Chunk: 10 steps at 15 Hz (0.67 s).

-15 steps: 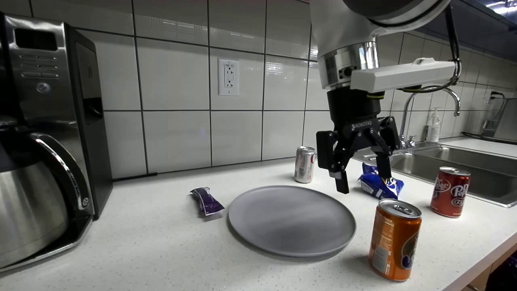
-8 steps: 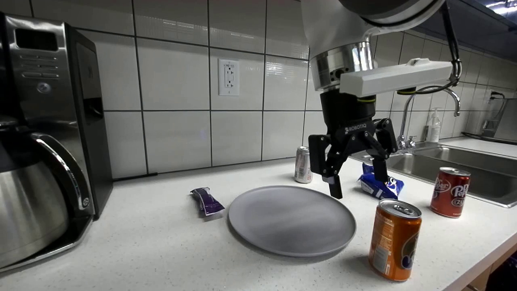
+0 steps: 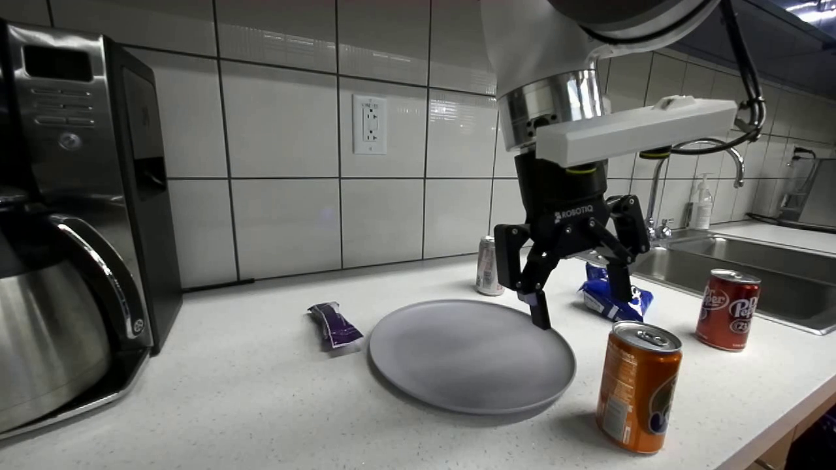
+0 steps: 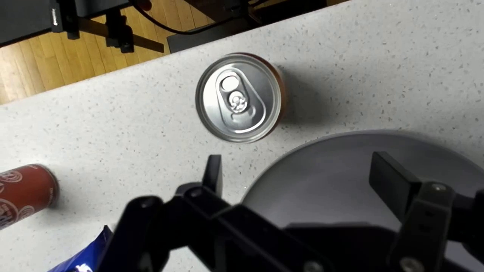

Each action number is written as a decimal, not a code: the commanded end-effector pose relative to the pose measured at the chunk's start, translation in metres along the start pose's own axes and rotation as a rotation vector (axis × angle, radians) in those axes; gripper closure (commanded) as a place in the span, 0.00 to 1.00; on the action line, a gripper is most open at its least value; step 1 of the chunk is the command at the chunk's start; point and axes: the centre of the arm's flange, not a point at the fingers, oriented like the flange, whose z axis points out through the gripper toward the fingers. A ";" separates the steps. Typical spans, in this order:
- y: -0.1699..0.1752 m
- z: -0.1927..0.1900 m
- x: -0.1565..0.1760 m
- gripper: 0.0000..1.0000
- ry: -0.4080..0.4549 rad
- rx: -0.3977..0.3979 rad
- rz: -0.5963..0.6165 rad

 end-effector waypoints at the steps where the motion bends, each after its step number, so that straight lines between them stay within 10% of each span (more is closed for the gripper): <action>1: 0.005 0.005 -0.010 0.00 0.003 -0.020 0.022; 10: 0.026 0.014 -0.022 0.00 -0.015 -0.034 0.042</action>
